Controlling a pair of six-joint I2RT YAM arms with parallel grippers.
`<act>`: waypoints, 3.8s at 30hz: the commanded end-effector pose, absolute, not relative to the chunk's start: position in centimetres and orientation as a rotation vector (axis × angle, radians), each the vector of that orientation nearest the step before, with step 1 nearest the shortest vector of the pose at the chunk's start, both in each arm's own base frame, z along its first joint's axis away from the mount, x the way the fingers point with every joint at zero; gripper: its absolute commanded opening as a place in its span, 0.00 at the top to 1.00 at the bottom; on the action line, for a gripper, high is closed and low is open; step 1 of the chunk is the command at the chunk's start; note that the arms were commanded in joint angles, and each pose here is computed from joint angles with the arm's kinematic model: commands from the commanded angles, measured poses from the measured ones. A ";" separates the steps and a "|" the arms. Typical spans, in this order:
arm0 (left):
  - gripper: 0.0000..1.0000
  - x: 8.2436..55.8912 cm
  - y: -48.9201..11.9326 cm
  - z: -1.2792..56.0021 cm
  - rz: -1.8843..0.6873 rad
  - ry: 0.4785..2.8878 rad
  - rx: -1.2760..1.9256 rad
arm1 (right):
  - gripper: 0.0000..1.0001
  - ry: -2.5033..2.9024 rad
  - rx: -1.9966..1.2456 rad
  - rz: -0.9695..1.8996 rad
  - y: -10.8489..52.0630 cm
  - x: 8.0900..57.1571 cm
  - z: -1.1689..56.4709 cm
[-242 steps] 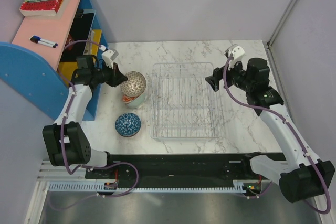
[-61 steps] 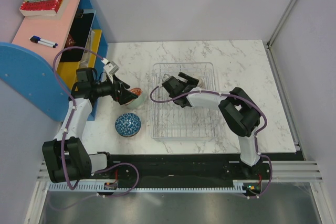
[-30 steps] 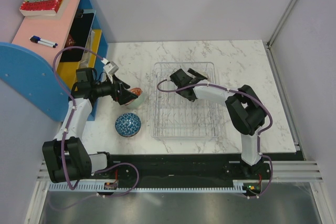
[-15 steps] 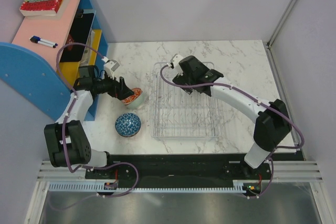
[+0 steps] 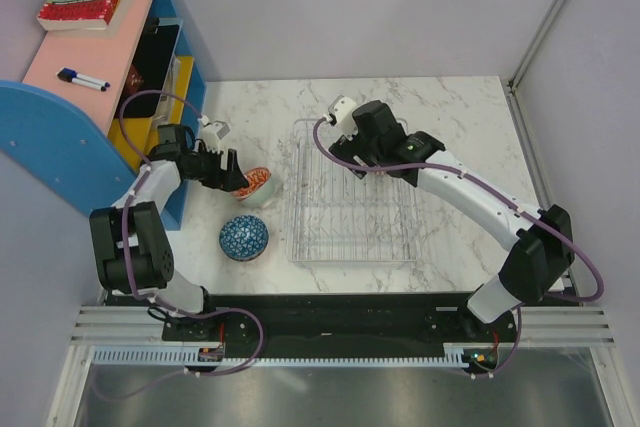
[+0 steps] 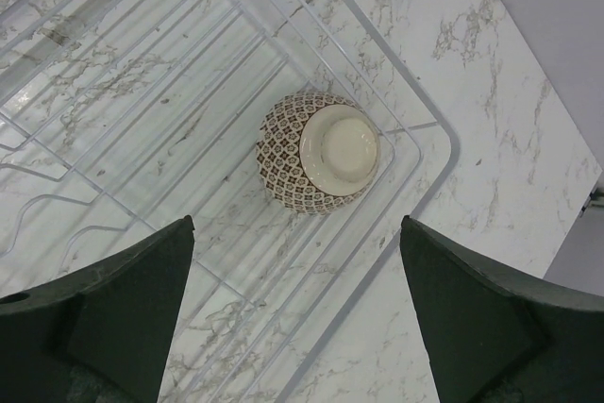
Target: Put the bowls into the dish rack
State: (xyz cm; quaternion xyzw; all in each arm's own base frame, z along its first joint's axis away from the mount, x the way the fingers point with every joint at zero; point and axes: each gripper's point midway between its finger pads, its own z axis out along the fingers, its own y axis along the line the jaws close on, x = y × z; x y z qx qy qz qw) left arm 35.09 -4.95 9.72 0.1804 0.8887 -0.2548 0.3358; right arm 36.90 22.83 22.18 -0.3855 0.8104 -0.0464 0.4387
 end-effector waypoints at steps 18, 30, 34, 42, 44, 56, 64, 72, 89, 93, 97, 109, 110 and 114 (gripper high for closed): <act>0.41 34.9 -4.0 6.4 -0.694 2.485 0.449 | 0.03 2.040 -0.972 -0.100 22.7 36.4 20.7; 0.66 34.7 -4.5 6.2 -0.741 2.500 0.461 | 0.03 2.034 -0.963 -0.108 22.6 36.5 20.9; 0.77 34.7 -4.4 6.2 -0.743 2.500 0.455 | 0.03 2.037 -0.960 -0.108 22.6 36.6 20.8; 0.98 34.9 -4.8 6.5 -0.761 2.487 0.465 | 0.03 2.031 -0.954 -0.103 22.6 36.5 21.2; 0.98 34.9 -5.1 6.8 -0.780 2.471 0.470 | 0.03 2.031 -0.954 -0.103 22.6 36.5 21.2; 0.98 37.7 -6.6 11.8 -0.724 2.297 0.529 | 0.03 2.035 -0.936 -0.098 22.8 36.7 21.1; 0.98 38.3 -5.6 13.2 -0.612 2.272 0.501 | 0.03 2.040 -0.935 -0.098 22.9 36.8 20.9; 0.98 39.0 -5.8 16.9 -0.583 2.164 0.522 | 0.03 2.036 -0.837 0.026 24.7 37.2 21.4; 0.98 36.6 -12.6 26.7 -0.767 1.834 0.803 | 0.03 1.984 -0.649 1.094 32.4 33.7 28.9; 0.98 35.6 -16.3 27.2 -0.819 1.785 0.910 | 0.03 1.980 -0.632 1.308 33.2 32.4 29.0; 0.98 34.8 -19.6 27.8 -0.884 1.744 0.990 | 0.03 1.976 -0.606 1.480 33.5 31.5 28.1; 0.98 34.4 -22.7 28.5 -0.949 1.692 1.070 | 0.02 2.022 -0.556 1.624 32.0 31.9 24.7; 0.98 34.3 -22.7 28.5 -0.951 1.689 1.073 | 0.02 2.004 -0.554 1.639 32.2 31.9 24.9; 0.98 34.1 -23.1 28.4 -0.959 1.688 1.083 | 0.03 1.986 -0.541 1.701 32.4 31.7 25.3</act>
